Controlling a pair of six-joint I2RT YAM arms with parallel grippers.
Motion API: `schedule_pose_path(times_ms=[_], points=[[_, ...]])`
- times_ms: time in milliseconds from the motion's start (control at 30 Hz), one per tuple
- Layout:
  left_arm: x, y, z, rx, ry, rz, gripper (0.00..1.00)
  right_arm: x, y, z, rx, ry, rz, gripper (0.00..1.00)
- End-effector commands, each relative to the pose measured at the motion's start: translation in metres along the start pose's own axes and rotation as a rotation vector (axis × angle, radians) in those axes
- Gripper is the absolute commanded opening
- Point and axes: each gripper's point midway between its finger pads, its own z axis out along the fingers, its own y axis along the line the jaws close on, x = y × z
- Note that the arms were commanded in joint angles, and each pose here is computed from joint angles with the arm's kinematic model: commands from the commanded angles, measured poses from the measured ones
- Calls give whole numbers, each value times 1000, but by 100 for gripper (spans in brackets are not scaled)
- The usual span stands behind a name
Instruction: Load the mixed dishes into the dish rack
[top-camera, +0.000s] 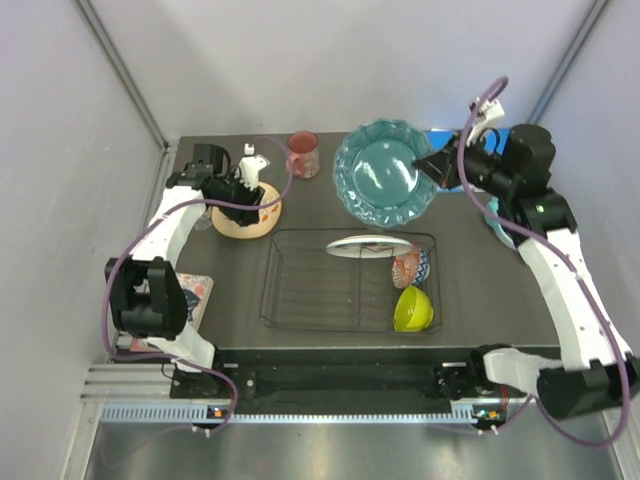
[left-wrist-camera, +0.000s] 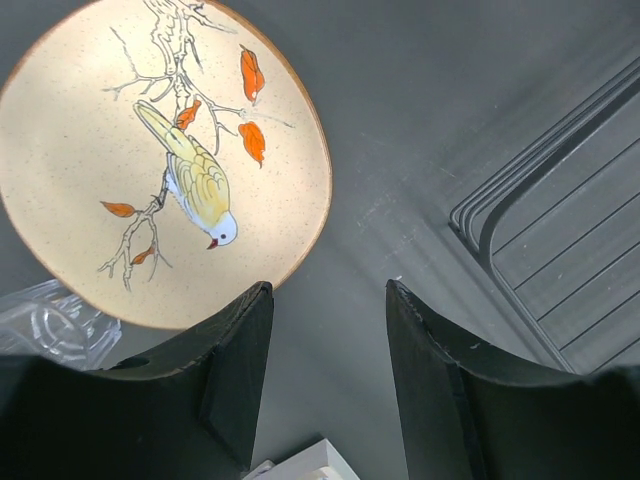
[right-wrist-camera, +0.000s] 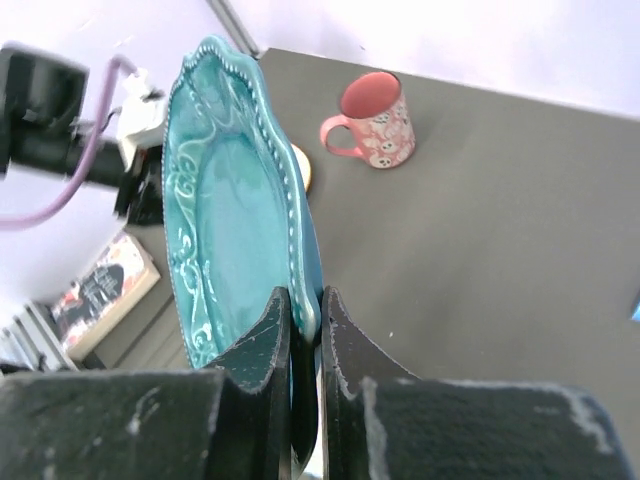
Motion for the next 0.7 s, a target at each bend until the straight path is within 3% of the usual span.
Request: schedule_pose_path(times_ms=[0, 200, 333, 667], points=[[-9, -2, -18, -32, -44, 0, 54, -26, 54, -43, -57, -140, -224, 0], [-3, -6, -27, -49, -41, -6, 54, 3, 82, -75, -23, -112, -376, 0], [3, -6, -29, -66, -18, -16, 54, 4, 93, -104, -48, -194, -464, 0], [15, -6, -28, -84, 17, -36, 54, 20, 104, -125, -131, -240, -679, 0]])
